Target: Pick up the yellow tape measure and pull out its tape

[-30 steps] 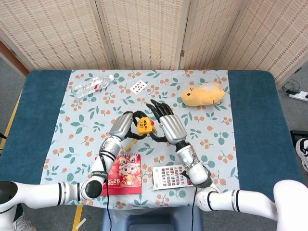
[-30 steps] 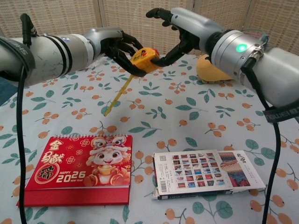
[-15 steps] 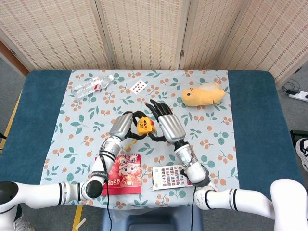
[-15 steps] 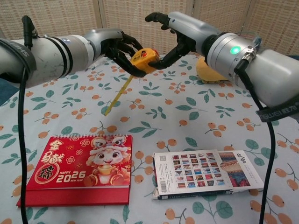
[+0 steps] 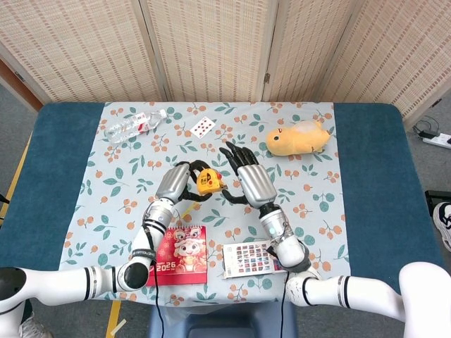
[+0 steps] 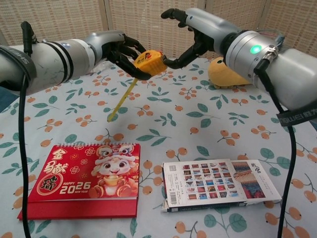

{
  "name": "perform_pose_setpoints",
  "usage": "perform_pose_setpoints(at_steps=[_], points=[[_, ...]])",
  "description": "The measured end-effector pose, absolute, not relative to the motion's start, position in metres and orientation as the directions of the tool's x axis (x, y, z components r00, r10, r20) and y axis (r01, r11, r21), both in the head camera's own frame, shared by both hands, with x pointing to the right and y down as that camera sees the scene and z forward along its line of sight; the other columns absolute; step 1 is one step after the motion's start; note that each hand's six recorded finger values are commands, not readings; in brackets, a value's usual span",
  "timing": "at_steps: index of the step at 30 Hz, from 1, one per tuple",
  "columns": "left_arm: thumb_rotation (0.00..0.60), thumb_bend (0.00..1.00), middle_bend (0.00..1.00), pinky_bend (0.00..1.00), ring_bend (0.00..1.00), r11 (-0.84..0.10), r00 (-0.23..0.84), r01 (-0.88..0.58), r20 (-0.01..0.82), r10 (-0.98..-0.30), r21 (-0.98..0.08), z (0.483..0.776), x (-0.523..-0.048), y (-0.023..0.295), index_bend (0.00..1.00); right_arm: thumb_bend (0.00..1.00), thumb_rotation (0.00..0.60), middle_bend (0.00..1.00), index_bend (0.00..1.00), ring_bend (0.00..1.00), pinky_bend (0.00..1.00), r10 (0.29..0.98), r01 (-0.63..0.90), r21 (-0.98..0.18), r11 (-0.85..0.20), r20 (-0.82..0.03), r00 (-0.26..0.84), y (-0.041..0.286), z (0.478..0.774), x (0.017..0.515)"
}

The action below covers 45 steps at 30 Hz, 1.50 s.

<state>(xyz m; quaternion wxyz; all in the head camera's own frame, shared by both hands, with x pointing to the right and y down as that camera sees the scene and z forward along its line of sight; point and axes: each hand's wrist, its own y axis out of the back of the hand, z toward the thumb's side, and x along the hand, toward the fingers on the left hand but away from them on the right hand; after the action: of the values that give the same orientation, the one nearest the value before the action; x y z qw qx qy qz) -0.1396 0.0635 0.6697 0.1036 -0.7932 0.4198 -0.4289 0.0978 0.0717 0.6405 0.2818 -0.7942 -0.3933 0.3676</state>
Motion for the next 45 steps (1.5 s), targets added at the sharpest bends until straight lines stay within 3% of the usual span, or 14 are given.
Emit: perform_pose_setpoints(at_steps=[12,25,35,45], points=[[0.600,0.51,0.57,0.16,0.50,-0.605,0.262,-0.595,0.584,-0.768,-0.529,0.674,-0.148,0.061,0.60,0.43,0.600,0.00,0.00,0.00,0.00,0.851,0.424,-0.749,-0.509,-0.363,0.380,0.066,0.640,0.105],[0.600,0.52,0.57,0.16,0.50,-0.597,0.268,-0.606,0.571,-0.776,-0.526,0.671,-0.146,0.060,0.60,0.48,0.600,0.02,0.42,0.00,0.00,0.853,0.450,-0.731,-0.513,-0.377,0.360,0.063,0.639,0.102],[0.600,0.52,0.57,0.16,0.49,-0.598,0.268,-0.603,0.573,-0.775,-0.527,0.672,-0.146,0.061,0.60,0.62,0.600,0.09,0.55,0.03,0.00,0.851,0.455,-0.725,-0.518,-0.380,0.362,0.063,0.639,0.101],[0.600,0.52,0.57,0.16,0.49,-0.597,0.246,-0.589,0.583,-0.774,-0.545,0.679,-0.158,0.058,0.60,0.65,0.600,0.14,0.62,0.06,0.00,0.860,0.466,-0.728,-0.502,-0.366,0.356,0.062,0.635,0.109]])
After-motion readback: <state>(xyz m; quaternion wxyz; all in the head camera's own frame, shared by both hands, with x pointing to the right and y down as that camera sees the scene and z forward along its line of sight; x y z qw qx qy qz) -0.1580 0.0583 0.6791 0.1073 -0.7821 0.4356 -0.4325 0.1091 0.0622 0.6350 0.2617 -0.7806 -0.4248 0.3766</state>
